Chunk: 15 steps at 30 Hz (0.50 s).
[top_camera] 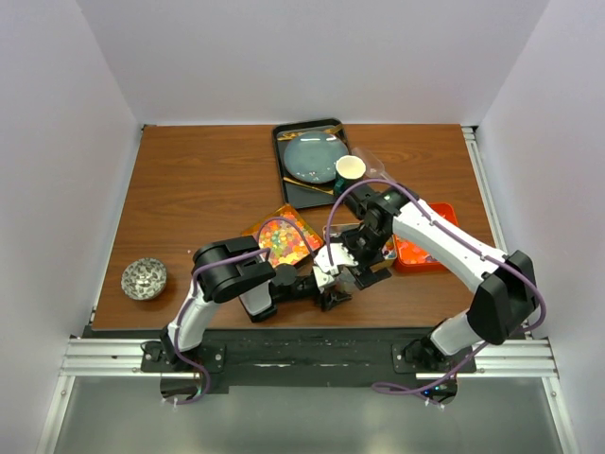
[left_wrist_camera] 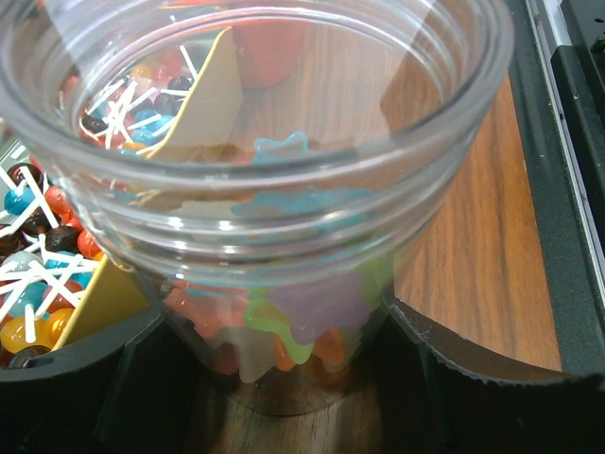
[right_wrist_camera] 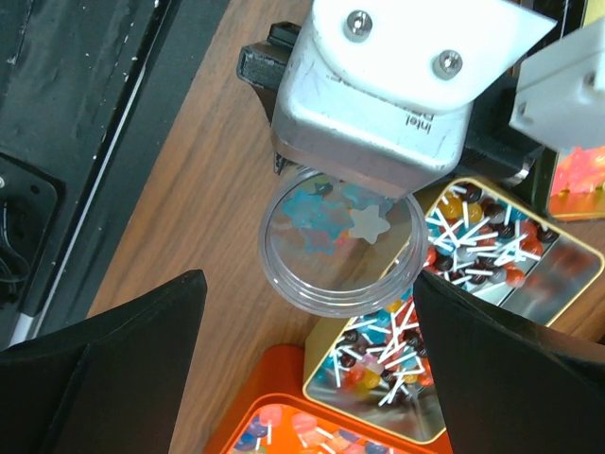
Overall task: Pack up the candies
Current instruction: Screw the bottle lid onto the packing bottle.
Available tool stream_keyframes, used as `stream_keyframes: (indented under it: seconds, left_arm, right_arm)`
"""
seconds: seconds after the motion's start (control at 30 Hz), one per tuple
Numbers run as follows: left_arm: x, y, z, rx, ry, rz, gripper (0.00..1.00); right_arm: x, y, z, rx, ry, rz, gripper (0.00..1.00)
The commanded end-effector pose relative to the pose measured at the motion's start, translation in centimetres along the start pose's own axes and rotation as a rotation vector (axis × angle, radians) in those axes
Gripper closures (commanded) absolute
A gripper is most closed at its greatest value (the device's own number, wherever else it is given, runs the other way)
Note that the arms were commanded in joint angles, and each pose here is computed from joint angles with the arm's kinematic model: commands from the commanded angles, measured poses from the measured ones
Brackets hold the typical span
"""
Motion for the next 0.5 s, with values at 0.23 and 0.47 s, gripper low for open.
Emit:
stream_keyframes:
  seconds: [0.23,0.47]
  left_arm:
    - [1.3,-0.9,3.2,0.001,0.129,0.019,1.0]
    - [1.3,-1.1,3.2,0.005,0.126,0.042,1.0]
  right_arm:
    - [1.2,6.2,2.1,-0.177,0.098,-0.07,0.08]
    - [2.5,4.1,2.4,-0.275,0.052,0.011,0.09]
Point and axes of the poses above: each gripper's point midway between its finger pads, its own x axis back along the fingers, its own y axis along the line the jaws close on, z = x × y, the point moved 10 cm from there along x, back along the fingers, and after that the axes turned 13 degrees about -x, right-handed, at the moved point
